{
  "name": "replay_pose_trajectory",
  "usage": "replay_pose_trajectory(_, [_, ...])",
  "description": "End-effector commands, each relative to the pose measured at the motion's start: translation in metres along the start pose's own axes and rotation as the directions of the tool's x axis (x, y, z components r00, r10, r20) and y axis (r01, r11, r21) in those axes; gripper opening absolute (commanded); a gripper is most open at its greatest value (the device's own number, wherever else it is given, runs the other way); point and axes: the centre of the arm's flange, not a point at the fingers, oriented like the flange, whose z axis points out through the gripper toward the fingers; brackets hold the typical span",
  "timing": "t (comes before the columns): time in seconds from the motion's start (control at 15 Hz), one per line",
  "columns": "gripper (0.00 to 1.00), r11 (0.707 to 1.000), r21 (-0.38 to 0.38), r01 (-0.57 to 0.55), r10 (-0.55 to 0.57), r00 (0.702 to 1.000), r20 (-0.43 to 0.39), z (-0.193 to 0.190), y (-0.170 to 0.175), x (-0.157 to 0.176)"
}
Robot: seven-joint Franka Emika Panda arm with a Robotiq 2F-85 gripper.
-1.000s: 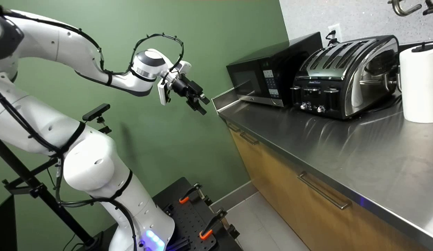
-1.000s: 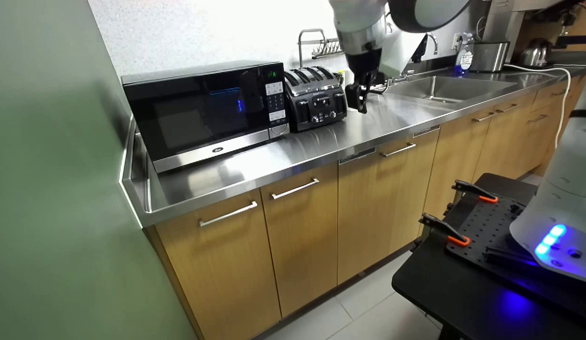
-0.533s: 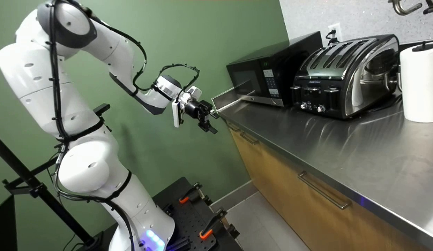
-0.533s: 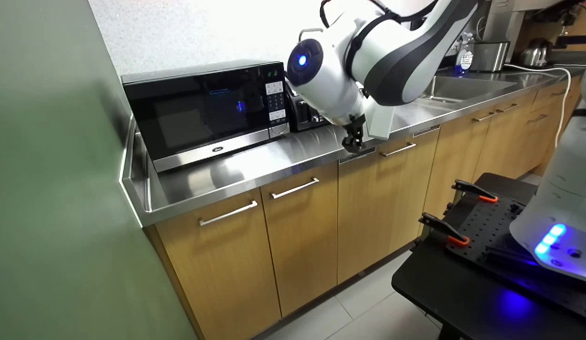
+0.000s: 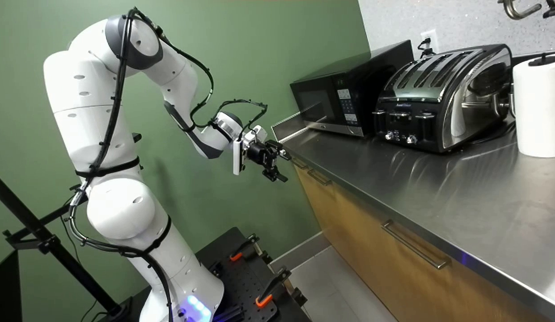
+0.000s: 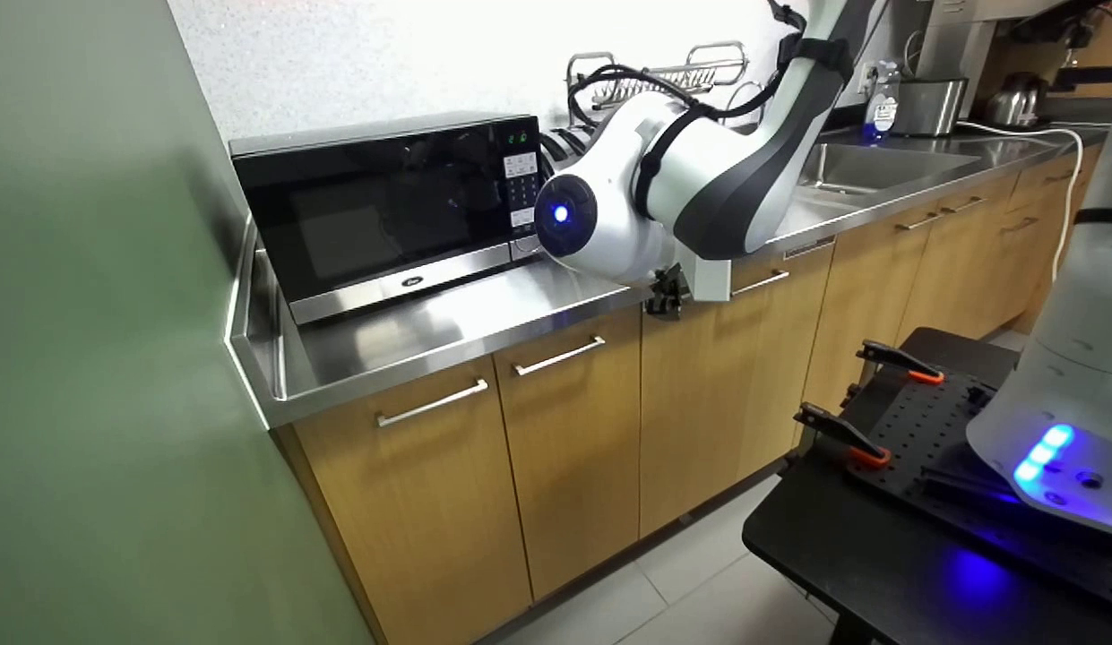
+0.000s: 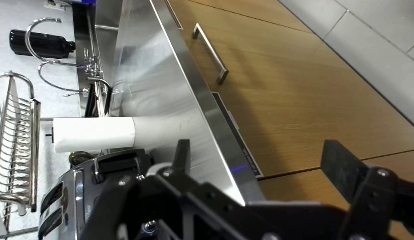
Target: Open the second cabinet door from the left
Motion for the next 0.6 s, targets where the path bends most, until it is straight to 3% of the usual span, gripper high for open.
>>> replay_pose_trajectory(0.0, [1.00, 0.999, -0.030, 0.012, -0.012, 1.000, -0.007, 0.000, -0.004, 0.007])
replay_pose_trajectory(0.07, [1.00, 0.997, -0.065, 0.034, -0.034, 0.999, -0.003, -0.002, -0.013, 0.018])
replay_pose_trajectory(0.27, [1.00, 0.975, -0.195, 0.110, -0.136, 0.982, -0.128, -0.001, -0.055, 0.052])
replay_pose_trajectory(0.53, [1.00, 0.935, -0.332, 0.127, -0.234, 0.924, -0.304, -0.003, -0.122, 0.086])
